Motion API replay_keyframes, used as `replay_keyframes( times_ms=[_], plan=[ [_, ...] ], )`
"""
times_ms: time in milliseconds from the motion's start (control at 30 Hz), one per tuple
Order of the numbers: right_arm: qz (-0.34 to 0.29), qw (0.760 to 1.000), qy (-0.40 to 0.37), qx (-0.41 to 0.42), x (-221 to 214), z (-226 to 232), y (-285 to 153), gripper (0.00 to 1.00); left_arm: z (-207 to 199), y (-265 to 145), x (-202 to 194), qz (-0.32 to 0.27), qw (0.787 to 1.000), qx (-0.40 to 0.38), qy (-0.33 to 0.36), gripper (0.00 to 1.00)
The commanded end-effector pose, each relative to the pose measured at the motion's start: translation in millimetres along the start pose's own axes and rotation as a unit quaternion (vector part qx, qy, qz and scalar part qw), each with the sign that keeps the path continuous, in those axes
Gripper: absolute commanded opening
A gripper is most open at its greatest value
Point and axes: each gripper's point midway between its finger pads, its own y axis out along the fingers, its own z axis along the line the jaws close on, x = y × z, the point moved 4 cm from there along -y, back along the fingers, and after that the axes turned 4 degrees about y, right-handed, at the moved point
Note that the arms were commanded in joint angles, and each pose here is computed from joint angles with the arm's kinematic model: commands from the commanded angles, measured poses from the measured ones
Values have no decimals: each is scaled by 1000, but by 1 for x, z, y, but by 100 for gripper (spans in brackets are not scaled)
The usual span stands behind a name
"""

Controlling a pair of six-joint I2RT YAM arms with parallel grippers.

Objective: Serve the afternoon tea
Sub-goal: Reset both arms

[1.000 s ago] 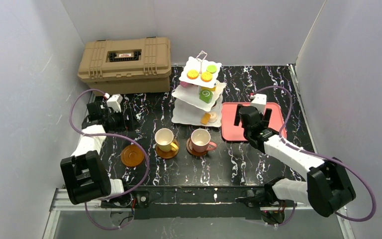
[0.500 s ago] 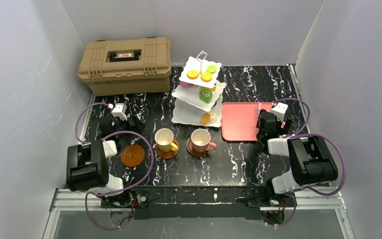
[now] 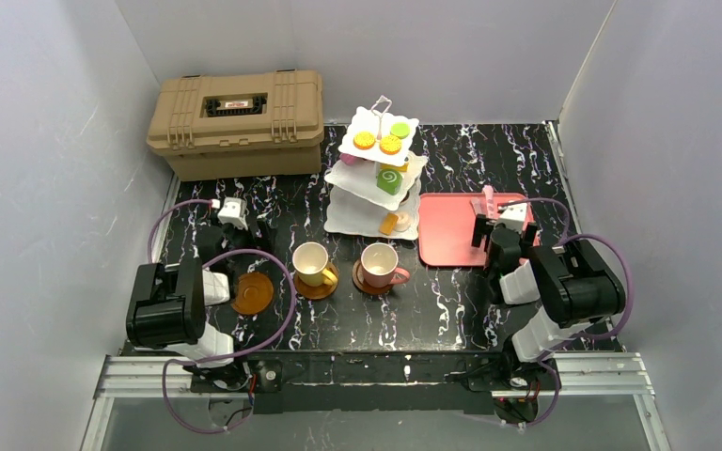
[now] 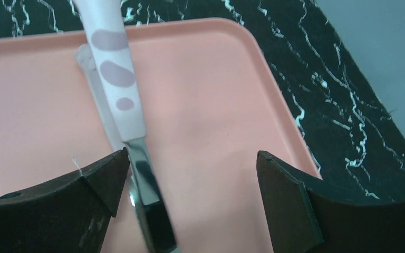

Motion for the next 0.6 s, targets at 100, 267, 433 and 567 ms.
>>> replay_keyframes(
  times_ms=[100, 267, 433, 567],
  plan=[
    [-34, 999, 23, -6, 25, -2, 14, 98, 4, 4, 15, -18, 999, 14, 23, 99],
    [-39, 999, 25, -5, 26, -2, 14, 99, 4, 5, 15, -17, 999, 14, 23, 99],
    [-37, 999, 26, -5, 25, -2, 14, 98, 4, 8, 14, -9, 999, 20, 29, 99],
    [-37, 999, 25, -5, 25, -2, 14, 98, 3, 6, 14, -10, 999, 22, 37, 99]
  ],
)
